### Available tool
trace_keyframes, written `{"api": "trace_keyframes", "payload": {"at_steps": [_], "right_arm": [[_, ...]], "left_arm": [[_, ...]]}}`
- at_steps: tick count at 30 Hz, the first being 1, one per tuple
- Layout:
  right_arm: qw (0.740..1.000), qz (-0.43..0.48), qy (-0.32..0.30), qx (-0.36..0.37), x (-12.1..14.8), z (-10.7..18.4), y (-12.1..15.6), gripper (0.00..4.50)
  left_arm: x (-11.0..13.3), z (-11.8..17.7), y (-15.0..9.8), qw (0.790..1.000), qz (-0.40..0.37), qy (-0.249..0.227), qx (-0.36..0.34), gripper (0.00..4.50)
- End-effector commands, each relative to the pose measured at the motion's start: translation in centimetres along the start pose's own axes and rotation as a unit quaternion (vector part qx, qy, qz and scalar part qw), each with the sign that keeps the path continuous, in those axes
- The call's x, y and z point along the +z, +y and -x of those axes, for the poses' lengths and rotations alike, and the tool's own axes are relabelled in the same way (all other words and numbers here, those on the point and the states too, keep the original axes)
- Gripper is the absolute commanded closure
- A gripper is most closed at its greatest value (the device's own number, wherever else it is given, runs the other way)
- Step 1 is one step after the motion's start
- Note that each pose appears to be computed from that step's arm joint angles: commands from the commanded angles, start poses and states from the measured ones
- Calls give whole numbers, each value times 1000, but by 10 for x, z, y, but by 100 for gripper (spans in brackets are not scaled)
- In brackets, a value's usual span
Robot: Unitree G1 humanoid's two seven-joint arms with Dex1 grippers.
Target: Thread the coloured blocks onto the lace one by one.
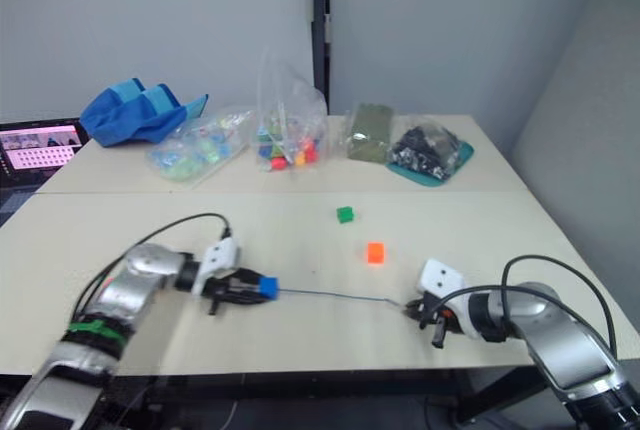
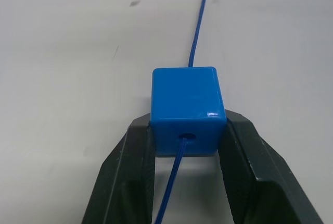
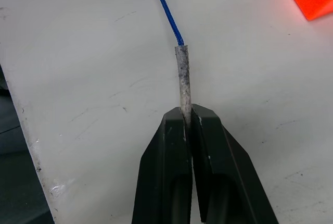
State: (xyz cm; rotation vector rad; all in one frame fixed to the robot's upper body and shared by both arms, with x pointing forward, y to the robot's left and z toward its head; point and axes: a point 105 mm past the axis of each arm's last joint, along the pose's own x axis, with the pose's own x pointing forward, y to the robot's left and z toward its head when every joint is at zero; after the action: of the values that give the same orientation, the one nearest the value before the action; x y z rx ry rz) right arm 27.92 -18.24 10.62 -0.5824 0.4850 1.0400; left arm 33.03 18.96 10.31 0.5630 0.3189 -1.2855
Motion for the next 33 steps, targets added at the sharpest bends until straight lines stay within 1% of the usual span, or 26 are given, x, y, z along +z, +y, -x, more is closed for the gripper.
{"api": "trace_keyframes", "payload": {"at_steps": [1, 3, 6, 8, 11, 13, 15, 17, 20, 23, 27, 30, 33], "right_arm": [[1000, 27, -11, 8, 10, 0, -2, 450], [999, 33, -15, 15, 14, -3, -3, 450], [999, 38, -16, 21, 16, -4, -3, 450], [999, 41, -16, 23, 17, -5, -4, 450], [998, 47, -14, 26, 18, -6, -5, 450], [998, 47, -15, 30, 19, -8, -6, 450], [998, 46, -16, 34, 20, -10, -6, 450], [998, 43, -23, 41, 24, -11, -7, 450], [997, 41, -31, 52, 28, -13, -6, 450], [997, 42, -36, 59, 32, -16, -6, 450], [996, 47, -40, 68, 40, -19, -6, 450], [995, 46, -45, 77, 43, -23, -9, 450], [994, 44, -46, 90, 44, -27, -10, 450]], "left_arm": [[-39, 44, 0, 995, 28, 83, 40, 333], [-51, 68, 2, 991, 45, 102, 69, 333], [-60, 88, 4, 987, 55, 117, 91, 333], [-63, 96, 4, 986, 62, 120, 99, 333], [-64, 99, 8, 984, 67, 121, 111, 333], [-52, 100, 13, 986, 74, 94, 115, 229], [-43, 102, 14, 988, 74, 79, 113, 166], [-27, 109, 15, 989, 61, 63, 116, 90], [-3, 118, 7, 992, 44, 40, 112, 3], [14, 117, -3, 993, 39, 23, 107, 3], [38, 107, -13, 994, 32, -15, 106, 3], [62, 78, -25, 993, 17, -61, 95, 3], [75, 53, -32, 991, 14, -97, 92, 3]]}}
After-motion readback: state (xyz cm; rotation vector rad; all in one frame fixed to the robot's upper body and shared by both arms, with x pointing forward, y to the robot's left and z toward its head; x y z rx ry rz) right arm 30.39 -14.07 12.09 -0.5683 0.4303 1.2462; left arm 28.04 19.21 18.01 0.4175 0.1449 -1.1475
